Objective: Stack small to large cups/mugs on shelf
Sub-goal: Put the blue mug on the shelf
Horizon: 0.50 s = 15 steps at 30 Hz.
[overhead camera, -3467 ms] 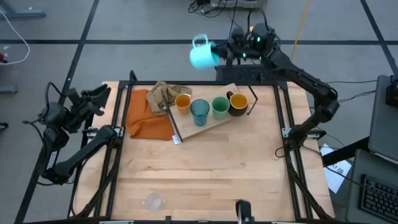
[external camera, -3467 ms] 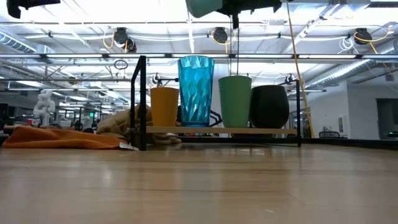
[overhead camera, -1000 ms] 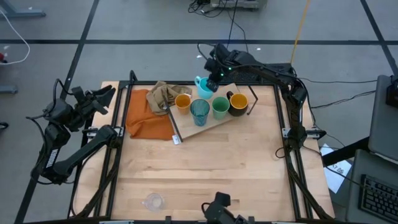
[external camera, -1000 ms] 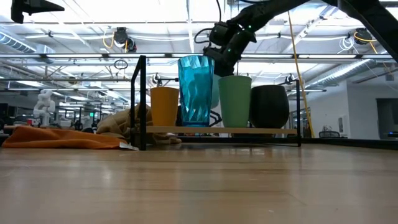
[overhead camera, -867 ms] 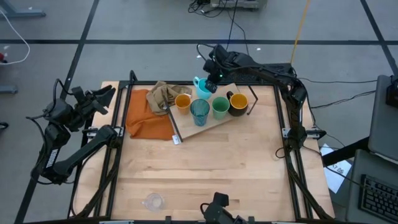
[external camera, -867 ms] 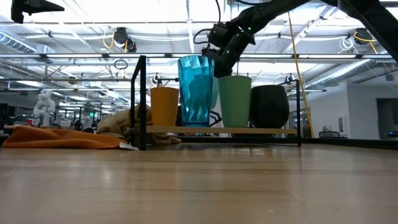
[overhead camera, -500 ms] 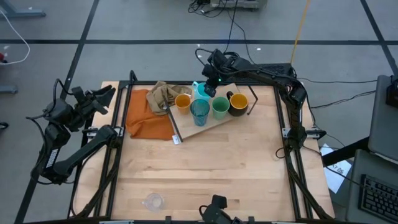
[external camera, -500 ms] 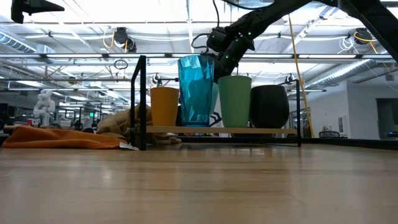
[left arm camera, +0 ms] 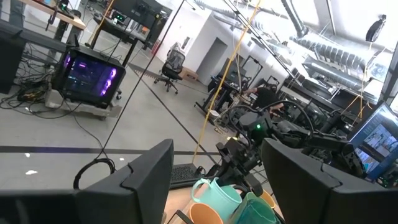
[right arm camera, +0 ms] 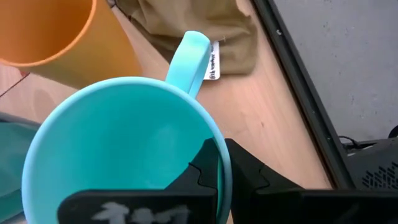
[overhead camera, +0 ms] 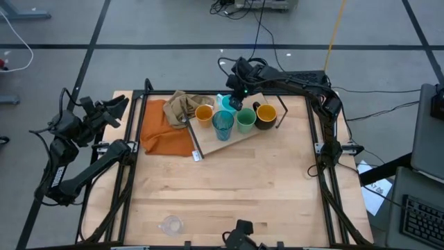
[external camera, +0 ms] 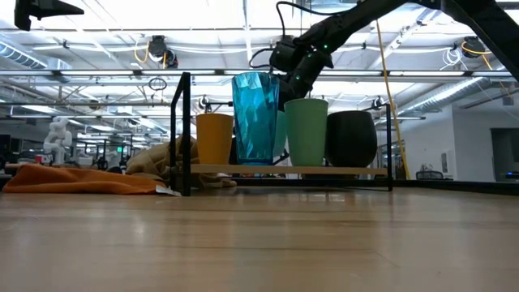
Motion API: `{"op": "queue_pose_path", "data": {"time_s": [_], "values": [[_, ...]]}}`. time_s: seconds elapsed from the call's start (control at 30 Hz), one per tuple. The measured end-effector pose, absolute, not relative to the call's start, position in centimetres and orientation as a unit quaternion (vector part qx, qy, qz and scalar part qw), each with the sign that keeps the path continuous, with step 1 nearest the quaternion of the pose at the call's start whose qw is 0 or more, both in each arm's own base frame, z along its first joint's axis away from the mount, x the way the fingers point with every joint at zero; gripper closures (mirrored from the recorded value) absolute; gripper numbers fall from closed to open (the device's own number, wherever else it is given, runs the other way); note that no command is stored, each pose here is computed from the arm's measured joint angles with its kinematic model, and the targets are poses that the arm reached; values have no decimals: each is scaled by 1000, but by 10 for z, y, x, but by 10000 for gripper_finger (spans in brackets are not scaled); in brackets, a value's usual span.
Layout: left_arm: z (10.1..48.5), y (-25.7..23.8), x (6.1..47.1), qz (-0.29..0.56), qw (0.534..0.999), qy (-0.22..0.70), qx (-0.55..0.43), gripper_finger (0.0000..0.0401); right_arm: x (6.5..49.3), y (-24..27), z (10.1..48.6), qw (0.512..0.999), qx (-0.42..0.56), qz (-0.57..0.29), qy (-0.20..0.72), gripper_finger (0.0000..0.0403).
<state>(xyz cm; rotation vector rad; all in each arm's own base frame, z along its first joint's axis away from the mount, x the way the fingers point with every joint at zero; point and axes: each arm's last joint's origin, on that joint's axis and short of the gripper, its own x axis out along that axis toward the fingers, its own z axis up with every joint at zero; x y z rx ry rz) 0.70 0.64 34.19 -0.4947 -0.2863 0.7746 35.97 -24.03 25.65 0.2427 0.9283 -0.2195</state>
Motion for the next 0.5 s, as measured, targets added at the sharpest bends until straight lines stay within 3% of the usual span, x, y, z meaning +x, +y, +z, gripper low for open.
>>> {"op": "queue_pose_path", "data": {"time_s": [0.5], "values": [[342,6,7,372,886,-138,-238,158,362,-235,256,880,110,-99,451,399]]}}
